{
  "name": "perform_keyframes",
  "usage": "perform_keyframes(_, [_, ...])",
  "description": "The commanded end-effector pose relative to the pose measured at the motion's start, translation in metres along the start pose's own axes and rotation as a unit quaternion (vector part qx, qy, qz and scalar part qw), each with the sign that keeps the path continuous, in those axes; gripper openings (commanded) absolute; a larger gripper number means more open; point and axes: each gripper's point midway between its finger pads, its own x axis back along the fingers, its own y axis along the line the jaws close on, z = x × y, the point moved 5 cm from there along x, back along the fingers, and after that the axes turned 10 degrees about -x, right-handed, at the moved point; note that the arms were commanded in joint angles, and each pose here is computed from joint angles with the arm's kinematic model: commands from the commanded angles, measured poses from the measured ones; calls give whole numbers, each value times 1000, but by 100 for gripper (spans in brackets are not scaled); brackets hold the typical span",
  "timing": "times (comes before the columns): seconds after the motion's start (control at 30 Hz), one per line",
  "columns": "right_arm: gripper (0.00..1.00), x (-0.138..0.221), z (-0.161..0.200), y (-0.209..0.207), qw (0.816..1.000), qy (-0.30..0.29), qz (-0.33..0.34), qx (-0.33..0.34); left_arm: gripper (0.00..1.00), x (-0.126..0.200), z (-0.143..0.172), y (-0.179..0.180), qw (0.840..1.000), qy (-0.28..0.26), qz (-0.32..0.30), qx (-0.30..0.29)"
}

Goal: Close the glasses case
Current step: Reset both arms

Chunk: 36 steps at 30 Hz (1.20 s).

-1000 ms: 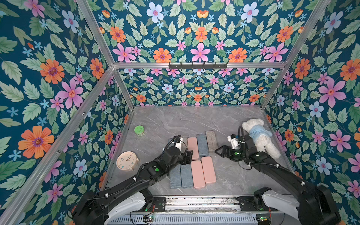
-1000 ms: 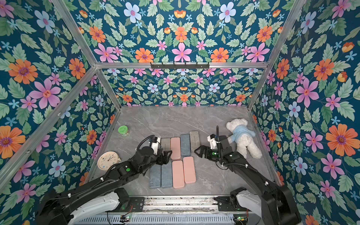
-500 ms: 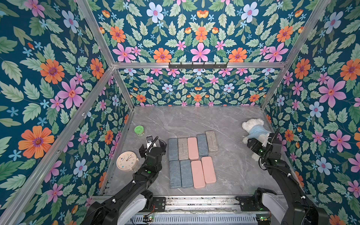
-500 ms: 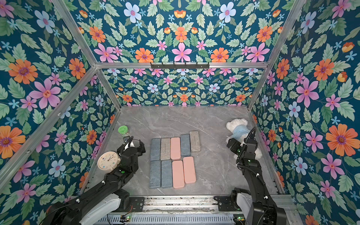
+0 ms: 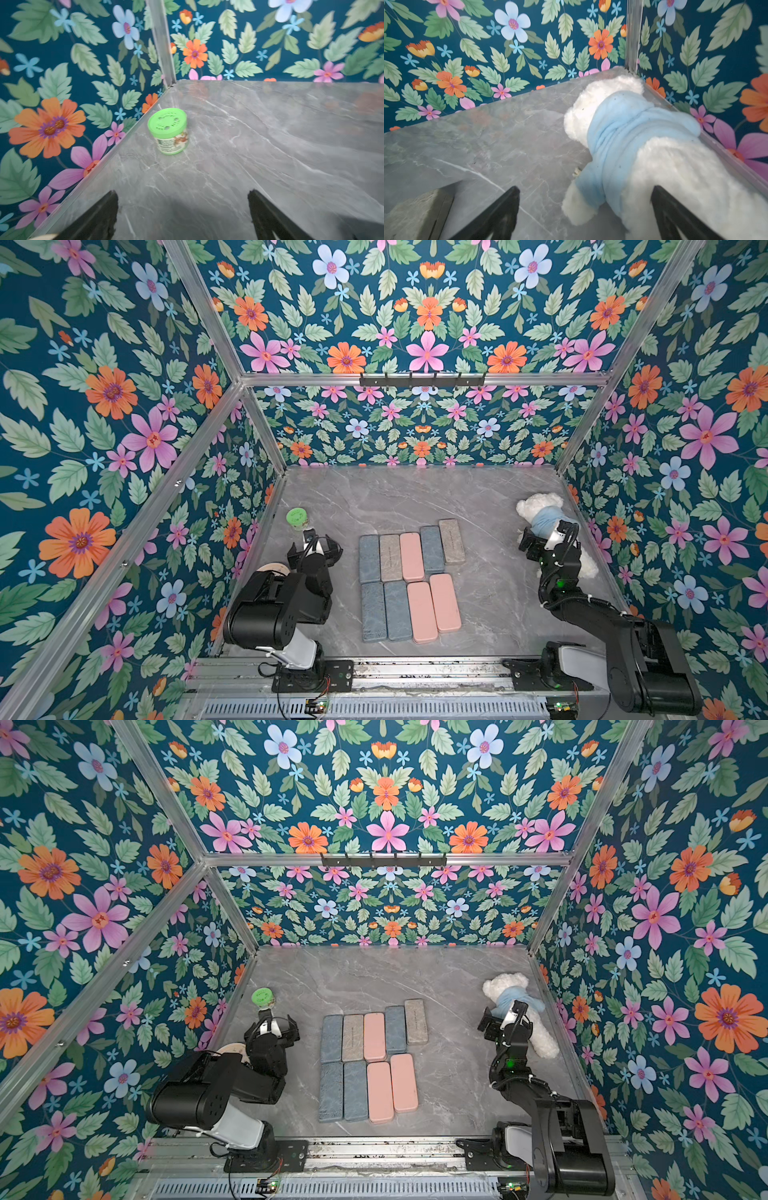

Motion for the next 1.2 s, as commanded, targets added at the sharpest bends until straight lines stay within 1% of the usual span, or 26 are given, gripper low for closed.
perform_keyframes(0.0, [99,4,-29,7,999,-49,2,19,99,-9,-19,-3,997,-51,40,50])
perform_keyframes(0.03, [99,8,-23,2,999,-26,20,15,99,-14,-16,-6,997,-29,54,45])
perform_keyframes(0.1, [100,16,-18,-5,999,-36,31,5,99,-20,-19,-8,996,-33,67,48])
perform_keyframes(0.13, [100,16,-11,-5,999,-17,27,13,99,-23,-17,-7,996,-26,71,50])
perform_keyframes(0.17, [100,13,-2,-7,999,11,35,27,99,-24,-16,-7,995,-17,76,54])
perform_keyframes(0.2, [100,11,7,-11,998,25,44,26,99,-25,-16,-7,995,-18,79,55])
perform_keyframes(0.23, [100,10,6,-10,999,-4,34,24,99,-24,-16,-8,995,-22,83,54])
perform_keyframes(0.27, [100,10,7,-7,1000,-10,16,17,99,-24,-16,-9,995,-21,87,53])
perform_keyframes(0.3, [100,3,8,-7,1000,-5,16,11,99,-25,-16,-9,994,-18,91,51])
perform_keyframes(0.33, [100,-11,16,-10,999,28,23,9,99,-27,-16,-10,994,-17,93,51])
perform_keyframes(0.37, [100,-23,20,-9,999,30,17,14,99,-28,-16,-10,994,-15,94,51])
perform_keyframes(0.4, [100,-30,27,1,998,38,-4,41,99,-28,-16,-10,994,-12,96,50])
perform_keyframes(0.43, [100,-29,30,3,998,52,-1,46,99,-28,-16,-10,994,-15,96,51])
perform_keyframes(0.47, [100,-28,30,1,998,59,-1,36,99,-28,-16,-10,994,-15,96,51])
perform_keyframes(0.53, [100,-29,28,0,998,44,-4,38,99,-28,-16,-11,994,-14,96,50])
perform_keyframes(0.6, [100,-28,29,0,998,54,-2,37,99,-28,-16,-10,994,-13,95,50])
perform_keyframes(0.73, [100,-28,30,1,998,44,-13,40,99,-28,-16,-10,994,-14,95,50])
perform_keyframes(0.93, [100,-28,32,7,997,45,-4,59,99,-28,-16,-10,994,-14,95,50])
perform_keyframes(1.17, [100,-29,32,7,997,45,-5,57,99,-28,-16,-10,994,-15,95,50])
